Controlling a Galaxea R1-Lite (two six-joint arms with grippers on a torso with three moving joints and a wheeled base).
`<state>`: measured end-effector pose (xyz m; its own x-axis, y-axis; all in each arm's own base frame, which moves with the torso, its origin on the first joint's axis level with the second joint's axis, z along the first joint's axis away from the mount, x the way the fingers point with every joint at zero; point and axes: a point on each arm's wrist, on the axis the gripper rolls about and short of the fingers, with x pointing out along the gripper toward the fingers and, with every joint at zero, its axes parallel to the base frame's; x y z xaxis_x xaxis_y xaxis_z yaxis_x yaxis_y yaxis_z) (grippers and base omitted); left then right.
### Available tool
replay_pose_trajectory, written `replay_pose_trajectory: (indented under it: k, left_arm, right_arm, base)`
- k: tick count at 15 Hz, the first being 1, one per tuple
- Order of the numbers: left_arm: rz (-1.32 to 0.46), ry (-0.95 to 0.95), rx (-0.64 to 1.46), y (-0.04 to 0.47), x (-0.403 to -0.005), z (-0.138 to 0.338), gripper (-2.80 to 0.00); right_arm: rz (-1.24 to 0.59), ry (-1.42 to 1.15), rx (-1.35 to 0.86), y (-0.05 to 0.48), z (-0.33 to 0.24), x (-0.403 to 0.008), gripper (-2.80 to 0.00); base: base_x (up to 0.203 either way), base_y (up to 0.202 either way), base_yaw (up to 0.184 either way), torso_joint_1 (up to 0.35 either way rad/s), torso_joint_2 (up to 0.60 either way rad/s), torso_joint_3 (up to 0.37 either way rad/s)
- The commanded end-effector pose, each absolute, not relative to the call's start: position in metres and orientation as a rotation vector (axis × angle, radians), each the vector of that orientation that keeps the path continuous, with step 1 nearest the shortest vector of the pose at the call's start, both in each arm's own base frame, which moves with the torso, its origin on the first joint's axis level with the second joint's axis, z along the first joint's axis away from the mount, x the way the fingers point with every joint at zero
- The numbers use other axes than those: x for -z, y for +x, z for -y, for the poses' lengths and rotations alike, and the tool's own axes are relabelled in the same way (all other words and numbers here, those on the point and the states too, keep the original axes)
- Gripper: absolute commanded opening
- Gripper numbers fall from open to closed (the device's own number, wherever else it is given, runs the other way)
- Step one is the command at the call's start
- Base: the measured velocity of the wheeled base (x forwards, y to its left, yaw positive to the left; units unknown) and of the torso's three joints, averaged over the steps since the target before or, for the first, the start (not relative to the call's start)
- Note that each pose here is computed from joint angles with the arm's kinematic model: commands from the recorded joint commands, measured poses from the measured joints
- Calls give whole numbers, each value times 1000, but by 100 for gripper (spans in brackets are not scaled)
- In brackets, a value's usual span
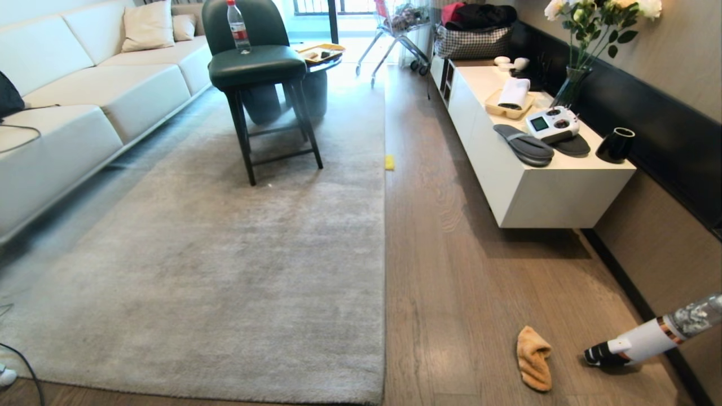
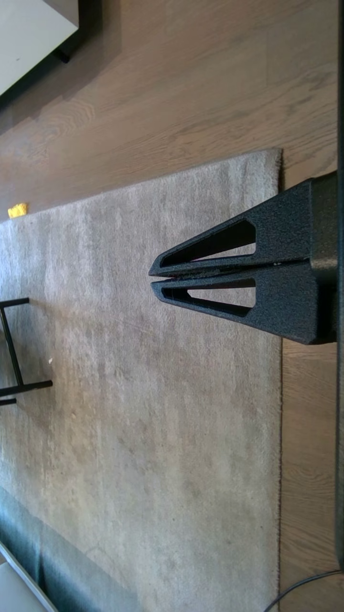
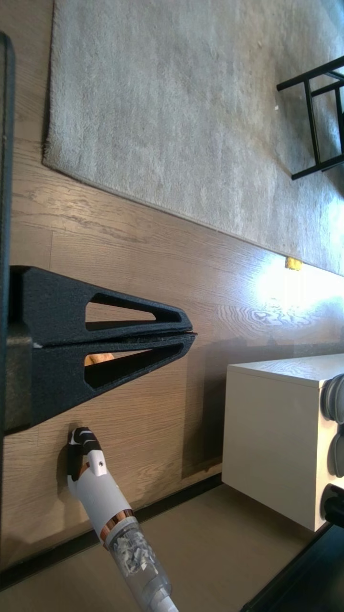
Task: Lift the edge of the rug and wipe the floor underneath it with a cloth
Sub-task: Lift up the carpet
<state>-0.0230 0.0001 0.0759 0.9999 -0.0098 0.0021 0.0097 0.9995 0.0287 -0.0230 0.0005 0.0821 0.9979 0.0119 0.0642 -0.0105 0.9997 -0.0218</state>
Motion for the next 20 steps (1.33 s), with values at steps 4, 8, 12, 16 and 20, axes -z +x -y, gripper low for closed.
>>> replay_pose_trajectory:
  k: [4,8,12,16,20]
  left_arm:
    - [2,32,11,-23,-76,0,-280]
    - [2,32,11,-23,-76,0,-280]
    - [2,35,11,-23,-76,0,-280]
    - [1,37,9,-23,-76,0,-280]
    - [2,35,9,-23,-76,0,-280]
  right_arm:
    - [65,-22,-12,-23,-1,-82,-280]
    - [65,-22,-12,-23,-1,-82,-280]
    - [65,-22,-12,-23,-1,-82,-280]
    - [65,-22,-12,-23,-1,-82,-280]
    - [65,-22,-12,-23,-1,-82,-280]
  base:
    - [0,0,0,0,0,0]
    - [0,0,0,2,2,-70]
    - [0,0,0,2,3,-184]
    - [0,0,0,3,3,-197]
    - [0,0,0,3,4,-195]
